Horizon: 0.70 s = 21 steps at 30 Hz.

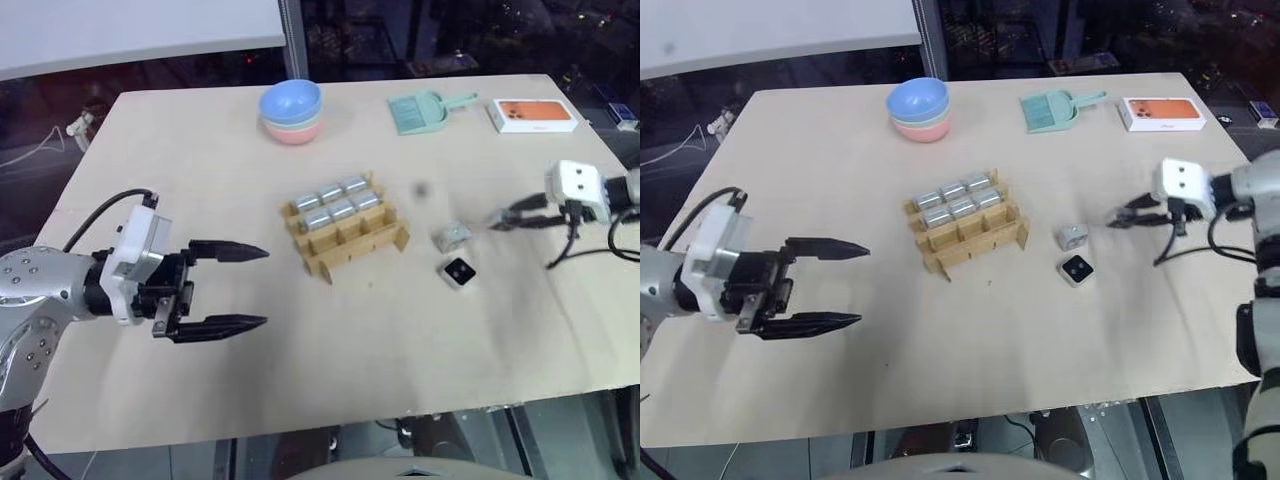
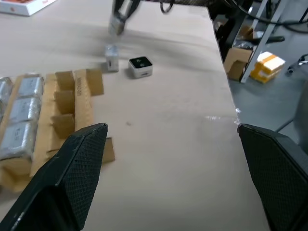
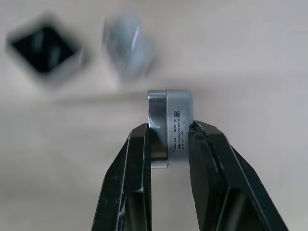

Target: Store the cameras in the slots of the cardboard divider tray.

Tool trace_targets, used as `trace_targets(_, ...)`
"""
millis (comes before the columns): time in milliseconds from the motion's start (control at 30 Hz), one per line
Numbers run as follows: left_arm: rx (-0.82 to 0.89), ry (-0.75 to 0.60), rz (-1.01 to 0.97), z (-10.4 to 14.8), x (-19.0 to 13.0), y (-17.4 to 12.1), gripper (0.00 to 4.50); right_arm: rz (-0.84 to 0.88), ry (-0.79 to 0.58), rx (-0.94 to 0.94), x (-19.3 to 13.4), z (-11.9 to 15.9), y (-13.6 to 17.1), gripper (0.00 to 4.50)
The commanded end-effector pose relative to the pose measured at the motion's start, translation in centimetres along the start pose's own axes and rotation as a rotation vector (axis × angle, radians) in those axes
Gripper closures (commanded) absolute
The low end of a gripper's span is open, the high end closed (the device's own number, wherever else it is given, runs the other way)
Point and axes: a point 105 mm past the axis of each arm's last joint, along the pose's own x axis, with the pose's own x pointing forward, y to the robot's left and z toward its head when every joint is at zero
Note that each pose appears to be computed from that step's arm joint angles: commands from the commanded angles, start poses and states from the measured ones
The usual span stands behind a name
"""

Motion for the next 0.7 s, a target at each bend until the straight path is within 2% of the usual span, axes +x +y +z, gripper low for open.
trace_targets(33,0.053,0.02,0.033,0.7,-1.1,0.4,0.0,0.082,-0.117,-0.097,1.8,4.8,-1.0,3.95)
trace_targets(200,0.055,0.012,0.118,0.3,-2.4,0.9,0.0,0.193,-0.298,-0.187,7.0,11.2,-1.2,3.95)
trace_targets(367,0.02,-0.027,0.246,-0.5,-4.6,0.7,0.0,0.301,-0.374,-0.243,10.9,15.5,-0.4,3.95)
trace_targets(500,-0.011,-0.062,0.333,-1.3,-5.9,0.2,0.0,0.358,-0.387,-0.291,12.5,17.1,0.2,3.95)
trace_targets(633,-0.046,-0.024,0.388,-3.1,-6.9,-1.2,0.0,0.404,-0.357,-0.31,13.7,18.1,0.4,3.95)
trace_targets(700,-0.053,-0.035,0.411,-3.2,-7.0,-1.6,0.0,0.421,-0.316,-0.337,14.3,17.9,0.6,3.95)
